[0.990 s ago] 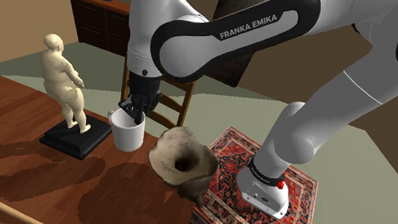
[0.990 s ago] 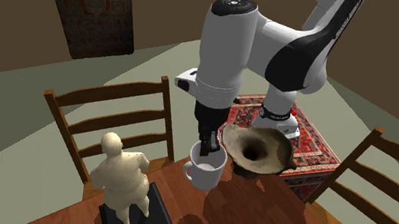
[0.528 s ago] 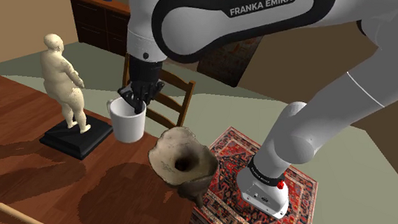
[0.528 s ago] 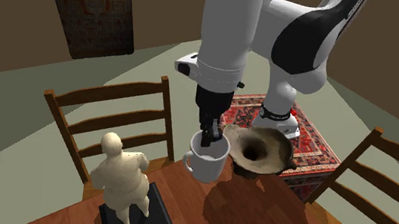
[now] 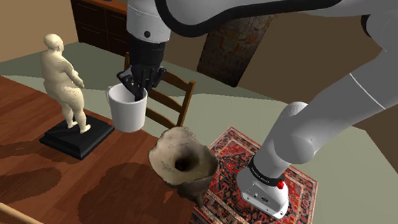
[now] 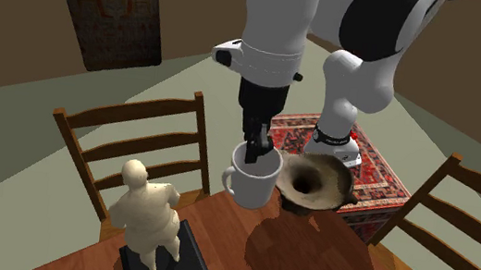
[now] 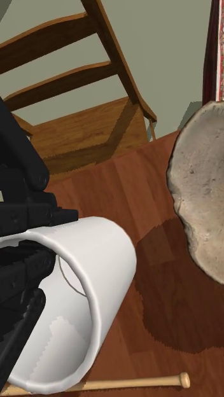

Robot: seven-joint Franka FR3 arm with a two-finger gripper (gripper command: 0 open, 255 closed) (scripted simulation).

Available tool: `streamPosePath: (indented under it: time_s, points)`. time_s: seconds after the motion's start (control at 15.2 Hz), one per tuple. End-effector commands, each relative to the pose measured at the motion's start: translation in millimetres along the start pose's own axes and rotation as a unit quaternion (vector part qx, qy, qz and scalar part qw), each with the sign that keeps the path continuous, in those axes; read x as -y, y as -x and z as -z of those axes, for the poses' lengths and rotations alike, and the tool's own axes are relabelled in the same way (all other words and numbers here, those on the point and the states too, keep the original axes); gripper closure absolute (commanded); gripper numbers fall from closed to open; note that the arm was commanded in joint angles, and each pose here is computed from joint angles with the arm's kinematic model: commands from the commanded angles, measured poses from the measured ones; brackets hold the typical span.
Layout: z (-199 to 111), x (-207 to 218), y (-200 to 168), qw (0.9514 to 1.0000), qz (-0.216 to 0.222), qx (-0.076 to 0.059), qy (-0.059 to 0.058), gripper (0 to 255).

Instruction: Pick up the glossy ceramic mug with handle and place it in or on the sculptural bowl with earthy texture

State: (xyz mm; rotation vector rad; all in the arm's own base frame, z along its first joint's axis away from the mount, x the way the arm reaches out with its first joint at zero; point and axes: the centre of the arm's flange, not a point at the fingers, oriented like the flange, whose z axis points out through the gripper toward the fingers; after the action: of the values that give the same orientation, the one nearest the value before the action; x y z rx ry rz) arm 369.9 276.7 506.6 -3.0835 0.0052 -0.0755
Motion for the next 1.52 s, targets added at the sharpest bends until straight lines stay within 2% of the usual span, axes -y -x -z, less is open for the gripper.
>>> streamPosePath:
  time_s: [0.0, 0.66, 1.45]
  points:
    - [11, 1, -1, 1.0, 0.0, 0.0, 0.0, 255]
    - [63, 4, -4, 1.0, 0.0, 0.0, 0.0, 255]
    - [97, -40, 145, 1.0, 0.0, 0.0, 0.0, 255]
